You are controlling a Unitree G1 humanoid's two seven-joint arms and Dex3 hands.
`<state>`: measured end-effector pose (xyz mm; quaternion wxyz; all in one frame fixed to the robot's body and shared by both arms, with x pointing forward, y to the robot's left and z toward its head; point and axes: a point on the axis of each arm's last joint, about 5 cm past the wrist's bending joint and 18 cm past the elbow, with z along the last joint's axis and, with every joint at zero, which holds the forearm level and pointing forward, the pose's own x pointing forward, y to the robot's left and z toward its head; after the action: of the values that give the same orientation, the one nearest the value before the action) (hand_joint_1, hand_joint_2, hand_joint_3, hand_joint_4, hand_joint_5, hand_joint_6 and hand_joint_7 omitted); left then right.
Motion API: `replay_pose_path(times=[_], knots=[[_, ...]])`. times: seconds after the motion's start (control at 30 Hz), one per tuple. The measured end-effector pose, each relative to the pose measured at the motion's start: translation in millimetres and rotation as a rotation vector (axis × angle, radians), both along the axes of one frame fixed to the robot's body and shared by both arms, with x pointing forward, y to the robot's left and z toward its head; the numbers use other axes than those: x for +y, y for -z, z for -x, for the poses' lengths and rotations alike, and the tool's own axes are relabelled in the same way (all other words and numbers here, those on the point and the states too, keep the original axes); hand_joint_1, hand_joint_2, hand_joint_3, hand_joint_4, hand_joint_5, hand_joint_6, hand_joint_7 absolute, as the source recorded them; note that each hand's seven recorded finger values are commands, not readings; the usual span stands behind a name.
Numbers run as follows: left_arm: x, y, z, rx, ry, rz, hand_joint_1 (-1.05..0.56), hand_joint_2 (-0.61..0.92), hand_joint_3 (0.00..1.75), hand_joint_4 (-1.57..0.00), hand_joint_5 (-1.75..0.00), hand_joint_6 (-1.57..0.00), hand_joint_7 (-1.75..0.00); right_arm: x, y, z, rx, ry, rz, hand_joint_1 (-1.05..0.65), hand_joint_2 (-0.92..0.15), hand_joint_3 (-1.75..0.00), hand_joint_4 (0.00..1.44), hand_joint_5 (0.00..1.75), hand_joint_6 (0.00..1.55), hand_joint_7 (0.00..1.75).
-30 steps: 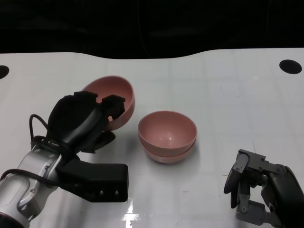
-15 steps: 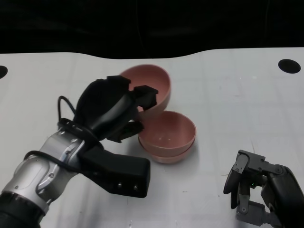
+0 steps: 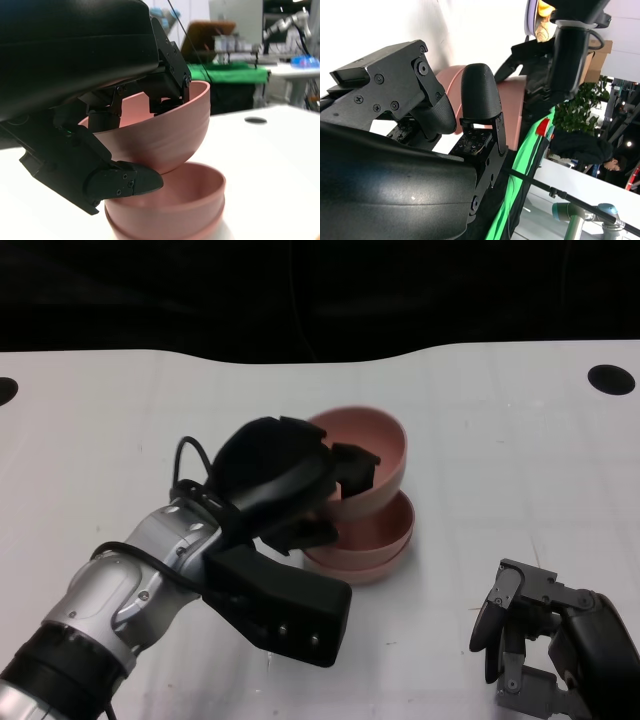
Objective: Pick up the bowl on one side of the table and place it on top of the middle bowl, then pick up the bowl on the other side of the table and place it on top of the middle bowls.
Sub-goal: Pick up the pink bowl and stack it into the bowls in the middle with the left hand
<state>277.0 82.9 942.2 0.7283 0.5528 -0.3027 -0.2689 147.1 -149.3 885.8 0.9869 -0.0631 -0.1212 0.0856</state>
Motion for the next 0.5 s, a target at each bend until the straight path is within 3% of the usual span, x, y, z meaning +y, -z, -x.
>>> replay_pose_path(times=[0.23, 0.3, 0.43, 0.5], knots=[[-10.6, 0.0, -0.7, 0.033, 0.033, -0.034, -0.25, 0.67, 0.58, -0.84, -1.75, -0.83, -1.22, 0.0, -0.1, -0.2, -0.001, 0.0, 0.0, -0.04, -0.28, -1.59, 0.93, 1.75, 0.84, 1.52], [-11.9, 2.1, -0.4, 0.052, 0.033, -0.053, -0.26, 0.75, 0.42, -0.8, -1.74, -0.85, -1.08, 0.0, -0.1, -0.2, -0.001, 0.0, 0.0, -0.04, -0.28, -1.59, 0.93, 1.75, 0.84, 1.52], [-12.1, 3.3, -0.6, 0.09, 0.042, -0.087, -0.28, 0.86, 0.17, -0.78, -1.27, -0.88, -0.72, 0.0, -0.1, -0.2, -0.001, 0.0, 0.0, -0.04, -0.28, -1.59, 0.93, 1.75, 0.84, 1.52], [-11.9, 3.8, -0.7, 0.092, 0.043, -0.091, -0.36, 0.91, 0.14, -0.72, -0.85, -0.83, -0.35, 0.0, -0.1, -0.2, -0.001, 0.0, 0.0, -0.03, -0.28, -1.59, 0.93, 1.75, 0.83, 1.51]])
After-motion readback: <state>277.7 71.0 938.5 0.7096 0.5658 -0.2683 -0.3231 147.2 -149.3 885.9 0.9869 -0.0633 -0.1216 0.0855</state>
